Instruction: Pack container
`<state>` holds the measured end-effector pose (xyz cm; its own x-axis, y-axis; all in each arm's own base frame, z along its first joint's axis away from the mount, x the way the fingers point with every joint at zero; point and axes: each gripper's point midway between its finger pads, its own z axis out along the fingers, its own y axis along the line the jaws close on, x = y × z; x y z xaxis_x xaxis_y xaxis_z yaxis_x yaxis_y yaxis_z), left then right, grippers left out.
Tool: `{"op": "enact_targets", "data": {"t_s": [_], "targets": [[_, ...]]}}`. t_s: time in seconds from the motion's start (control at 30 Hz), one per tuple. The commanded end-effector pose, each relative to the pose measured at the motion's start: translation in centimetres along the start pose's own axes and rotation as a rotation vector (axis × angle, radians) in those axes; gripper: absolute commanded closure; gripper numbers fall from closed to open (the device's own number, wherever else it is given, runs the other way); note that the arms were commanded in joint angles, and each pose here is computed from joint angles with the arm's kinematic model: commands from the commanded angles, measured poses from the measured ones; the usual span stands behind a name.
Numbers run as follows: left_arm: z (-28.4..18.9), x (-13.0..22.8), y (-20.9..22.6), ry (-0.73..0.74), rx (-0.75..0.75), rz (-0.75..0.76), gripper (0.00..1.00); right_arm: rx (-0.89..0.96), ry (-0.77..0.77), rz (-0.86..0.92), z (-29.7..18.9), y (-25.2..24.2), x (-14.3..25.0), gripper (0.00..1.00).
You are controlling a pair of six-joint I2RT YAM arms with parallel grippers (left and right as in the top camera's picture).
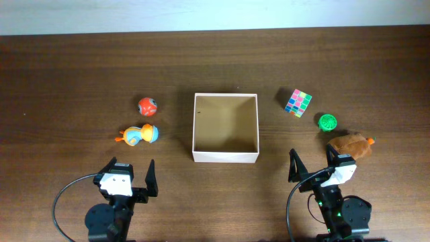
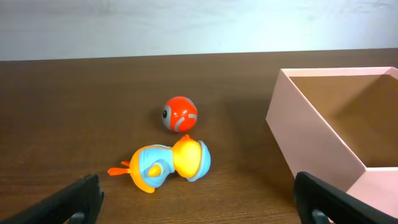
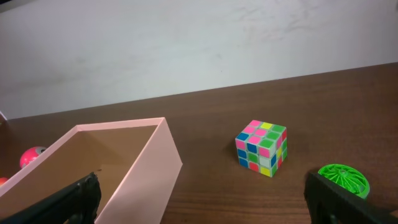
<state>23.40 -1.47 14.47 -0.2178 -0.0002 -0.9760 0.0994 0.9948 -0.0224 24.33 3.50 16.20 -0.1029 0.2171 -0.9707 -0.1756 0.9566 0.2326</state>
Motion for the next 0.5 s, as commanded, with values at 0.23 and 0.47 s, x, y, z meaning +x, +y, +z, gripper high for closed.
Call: {"op": "enact_targets", "data": {"t_s": [0.23,0.47], "targets": [[-0.02,0.01,-0.02,-0.005,0.004,0.021,0.01,0.000,0.000,-0.011,-0.01,0.00,0.20,0.01],[-0.02,0.01,-0.02,-0.005,0.004,0.021,0.01,-0.001,-0.002,-0.008,-0.01,0.02,0.16,0.01]]}}
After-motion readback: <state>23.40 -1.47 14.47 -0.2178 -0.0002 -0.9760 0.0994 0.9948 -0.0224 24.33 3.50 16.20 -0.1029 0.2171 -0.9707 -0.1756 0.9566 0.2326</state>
